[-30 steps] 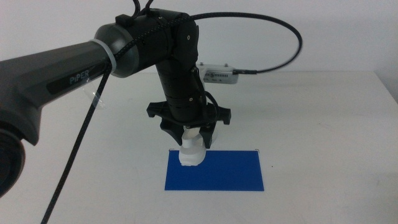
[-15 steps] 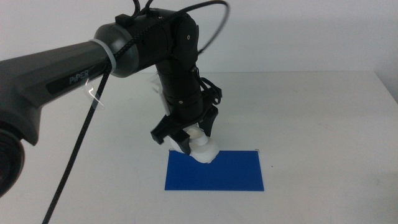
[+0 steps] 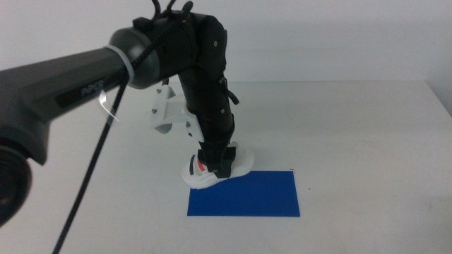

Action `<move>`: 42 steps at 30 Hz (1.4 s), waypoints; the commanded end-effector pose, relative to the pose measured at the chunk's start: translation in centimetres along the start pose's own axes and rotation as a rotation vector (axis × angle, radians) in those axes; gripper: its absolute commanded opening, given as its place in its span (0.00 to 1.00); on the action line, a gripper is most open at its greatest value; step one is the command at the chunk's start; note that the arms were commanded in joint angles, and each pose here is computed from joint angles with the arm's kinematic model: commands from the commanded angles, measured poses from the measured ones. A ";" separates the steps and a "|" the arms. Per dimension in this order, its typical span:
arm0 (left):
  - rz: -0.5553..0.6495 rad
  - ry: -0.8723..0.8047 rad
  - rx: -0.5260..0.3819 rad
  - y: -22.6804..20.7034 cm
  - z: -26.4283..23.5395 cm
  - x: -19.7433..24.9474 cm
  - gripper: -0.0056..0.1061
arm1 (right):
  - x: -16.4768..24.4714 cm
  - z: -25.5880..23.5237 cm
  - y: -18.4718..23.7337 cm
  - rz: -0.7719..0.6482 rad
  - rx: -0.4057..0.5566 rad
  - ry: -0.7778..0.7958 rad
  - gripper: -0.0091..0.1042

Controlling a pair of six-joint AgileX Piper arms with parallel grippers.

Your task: Use one arm to grab the shoe from the table and place it on the mat.

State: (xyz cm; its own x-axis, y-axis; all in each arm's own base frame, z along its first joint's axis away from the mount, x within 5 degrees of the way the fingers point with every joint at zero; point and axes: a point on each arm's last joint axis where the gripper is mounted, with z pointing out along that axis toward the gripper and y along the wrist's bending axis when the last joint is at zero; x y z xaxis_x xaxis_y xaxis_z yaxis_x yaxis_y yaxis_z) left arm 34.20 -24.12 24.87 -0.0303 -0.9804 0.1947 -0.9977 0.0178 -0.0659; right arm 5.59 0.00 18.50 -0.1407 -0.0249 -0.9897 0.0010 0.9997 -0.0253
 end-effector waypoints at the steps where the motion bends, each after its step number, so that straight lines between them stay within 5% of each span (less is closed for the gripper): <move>1: 0.005 0.008 0.004 0.9 -2.0 0.8 0.04 | -0.7 -0.2 -0.1 -0.017 0.010 -0.098 0.65; 21: 0.140 -0.134 0.054 -0.6 1.8 4.4 0.04 | -0.6 -0.2 -0.1 -0.017 0.010 -0.097 0.65; 42: 0.148 -0.113 0.094 0.5 -1.1 4.1 0.04 | -0.6 -0.2 -0.1 -0.017 0.010 -0.097 0.65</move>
State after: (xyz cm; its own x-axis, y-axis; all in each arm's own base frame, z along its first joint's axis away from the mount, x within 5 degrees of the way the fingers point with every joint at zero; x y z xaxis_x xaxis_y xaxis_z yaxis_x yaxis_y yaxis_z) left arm 34.88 -29.03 23.04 -0.1860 -0.9800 0.0702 -0.9695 0.1714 -0.1751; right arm 5.59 0.00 18.50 -0.1407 -0.0249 -0.9897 0.0010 0.9997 -0.0253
